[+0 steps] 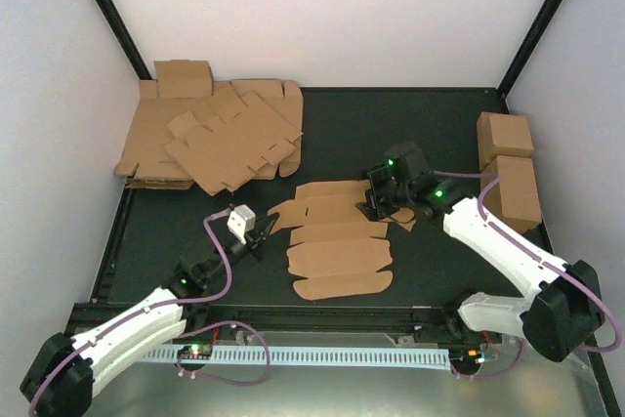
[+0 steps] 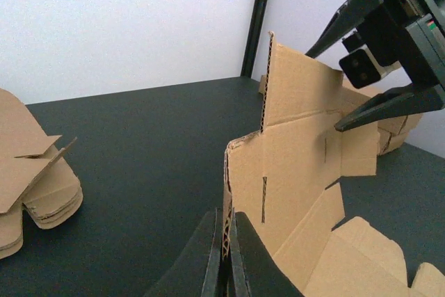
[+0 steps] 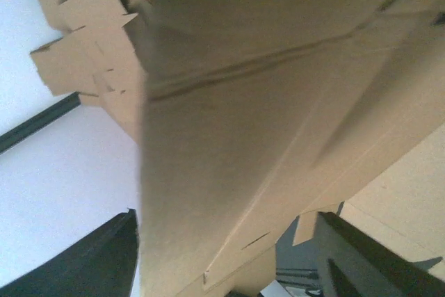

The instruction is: Fold the paper box

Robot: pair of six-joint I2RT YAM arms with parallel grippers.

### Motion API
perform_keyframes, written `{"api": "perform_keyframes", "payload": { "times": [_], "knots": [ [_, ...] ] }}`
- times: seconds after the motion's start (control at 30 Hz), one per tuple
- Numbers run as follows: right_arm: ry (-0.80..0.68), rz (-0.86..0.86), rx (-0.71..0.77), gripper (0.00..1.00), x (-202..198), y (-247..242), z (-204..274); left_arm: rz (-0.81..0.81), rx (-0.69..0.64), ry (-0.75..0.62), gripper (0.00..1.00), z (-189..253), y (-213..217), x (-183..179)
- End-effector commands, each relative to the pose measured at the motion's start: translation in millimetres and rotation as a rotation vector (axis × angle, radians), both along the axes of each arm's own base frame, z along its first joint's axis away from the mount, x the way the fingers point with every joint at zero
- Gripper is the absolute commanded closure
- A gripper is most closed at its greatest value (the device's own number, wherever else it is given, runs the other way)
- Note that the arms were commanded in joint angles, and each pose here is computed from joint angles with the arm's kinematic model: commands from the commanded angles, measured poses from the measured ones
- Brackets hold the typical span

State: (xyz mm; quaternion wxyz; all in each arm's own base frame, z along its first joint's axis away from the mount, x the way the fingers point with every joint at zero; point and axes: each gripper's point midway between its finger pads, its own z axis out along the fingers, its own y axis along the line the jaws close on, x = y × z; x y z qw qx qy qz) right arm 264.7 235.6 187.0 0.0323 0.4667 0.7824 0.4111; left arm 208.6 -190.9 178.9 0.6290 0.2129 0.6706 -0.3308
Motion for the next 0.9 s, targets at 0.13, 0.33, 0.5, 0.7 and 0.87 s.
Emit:
{"api": "perform_keyframes", "payload": {
  "times": [0.13, 0.33, 0.5, 0.7, 0.87],
  "knots": [
    [-0.015, -0.008, -0.028, 0.56, 1, -3, -2, -0.019, 0.006, 0.004, 0.92, -12, -1, -6],
    [-0.053, 0.029, -0.06, 0.8, 5, -2, -13, -0.006, 0.007, 0.051, 0.57, -16, 0, -3],
    [-0.071, 0.06, -0.087, 0.89, 8, 0, -27, -0.049, 0.036, 0.073, 0.3, -2, -8, -5],
    [-0.077, 0.093, -0.162, 0.7, 9, -5, -38, 0.038, 0.093, 0.146, 0.3, 8, -4, 14],
    [-0.306, 0.299, -0.393, 0.68, 30, -9, -21, 0.241, 0.132, 0.416, 0.06, -17, 13, 40]
  ]
}}
